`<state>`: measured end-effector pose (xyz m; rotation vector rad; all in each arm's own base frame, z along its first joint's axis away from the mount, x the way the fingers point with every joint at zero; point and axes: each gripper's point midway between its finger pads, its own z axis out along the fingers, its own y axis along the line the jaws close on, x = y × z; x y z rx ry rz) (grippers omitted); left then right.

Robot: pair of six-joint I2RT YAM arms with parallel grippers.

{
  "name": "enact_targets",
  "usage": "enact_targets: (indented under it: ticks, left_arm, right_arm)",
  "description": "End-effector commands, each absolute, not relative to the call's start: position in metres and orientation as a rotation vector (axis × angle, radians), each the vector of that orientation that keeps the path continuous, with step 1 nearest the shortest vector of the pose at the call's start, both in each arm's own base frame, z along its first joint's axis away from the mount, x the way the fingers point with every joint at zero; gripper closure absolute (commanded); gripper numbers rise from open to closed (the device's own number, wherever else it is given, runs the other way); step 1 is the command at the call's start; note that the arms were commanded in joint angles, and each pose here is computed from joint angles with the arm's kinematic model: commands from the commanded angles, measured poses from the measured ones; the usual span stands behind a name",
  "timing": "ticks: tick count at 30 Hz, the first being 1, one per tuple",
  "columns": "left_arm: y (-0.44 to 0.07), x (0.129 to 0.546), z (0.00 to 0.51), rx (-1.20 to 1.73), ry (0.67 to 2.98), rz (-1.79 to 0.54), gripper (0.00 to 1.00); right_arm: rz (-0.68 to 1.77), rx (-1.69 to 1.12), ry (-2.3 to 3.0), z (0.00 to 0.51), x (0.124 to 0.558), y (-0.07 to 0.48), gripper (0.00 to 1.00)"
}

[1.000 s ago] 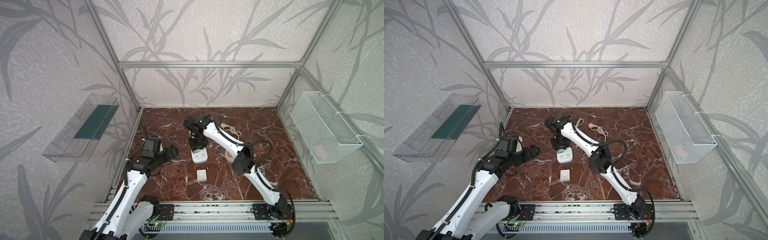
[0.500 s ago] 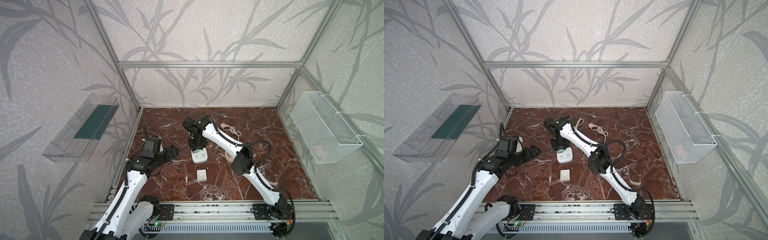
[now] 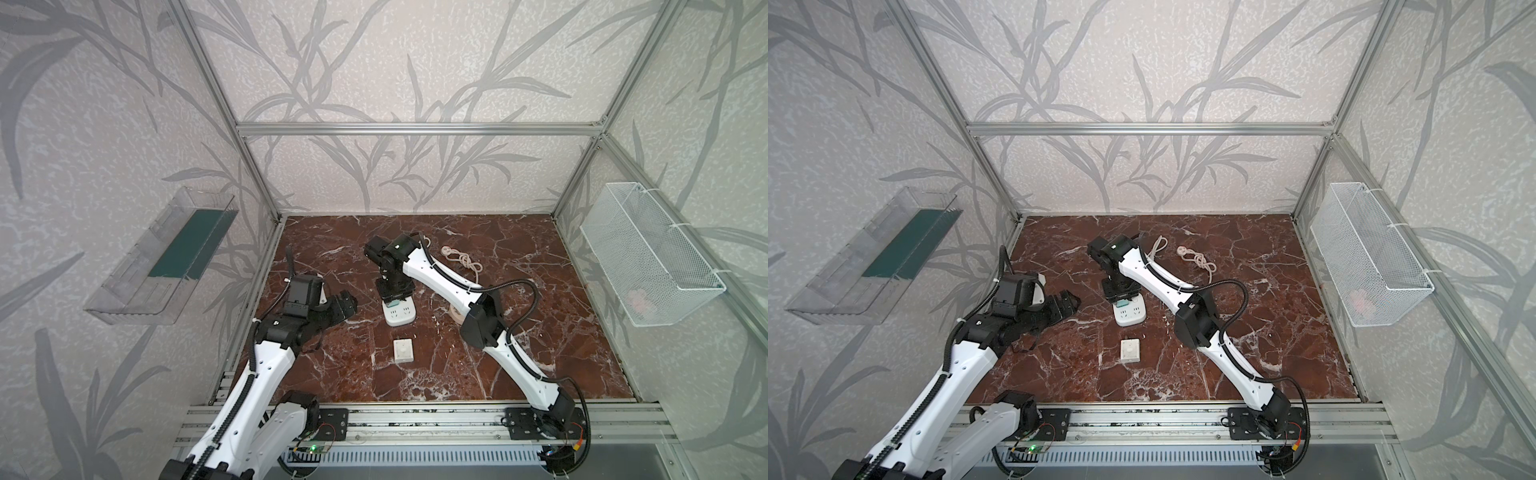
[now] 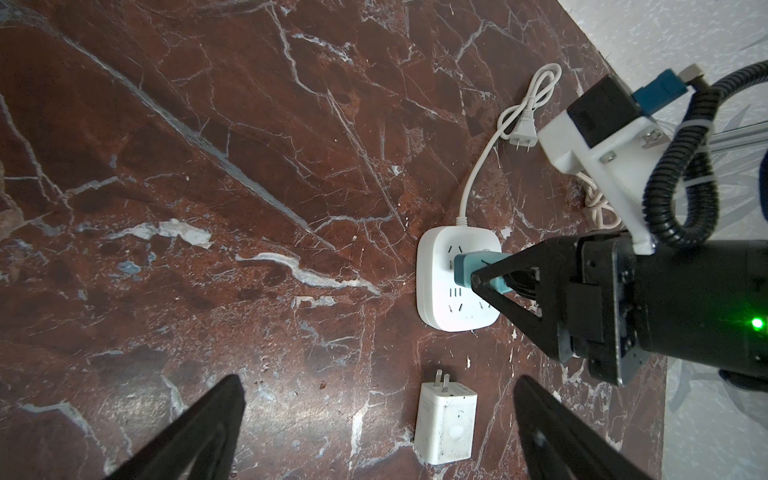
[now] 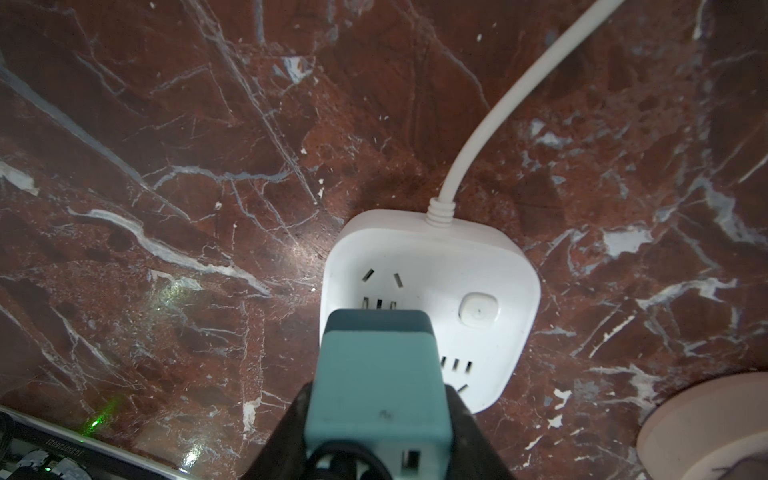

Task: Insert the plug
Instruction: 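Press the teal charger down into the strip socket with right gripper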

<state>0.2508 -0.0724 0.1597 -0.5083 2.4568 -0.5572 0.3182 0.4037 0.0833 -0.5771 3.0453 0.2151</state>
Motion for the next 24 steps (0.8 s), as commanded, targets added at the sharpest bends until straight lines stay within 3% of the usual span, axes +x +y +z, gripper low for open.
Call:
enact_targets:
  ticks: [1, 13, 20, 24]
  left_arm:
    - [-0.072, 0.250, 0.160, -0.502, 2.450, -0.560, 0.02]
    - [-0.072, 0.247, 0.158, -0.506, 2.453, -0.567, 0.02]
    - [-0.076, 0.247, 0.156, -0.499, 2.467, -0.588, 0.02]
    - [-0.076, 0.247, 0.156, -0.498, 2.467, -0.590, 0.02]
  right_arm:
    - [0.173, -0.566, 3.054, 0.072, 0.321, 0.401, 1.00]
    - [0.113, -0.583, 3.077, 0.056, 0.318, 0.400, 1.00]
    - [0.007, -0.639, 3.182, -0.002, 0.298, 0.401, 1.00]
    - [-0.059, -0.656, 3.184, -0.008, 0.299, 0.393, 1.00]
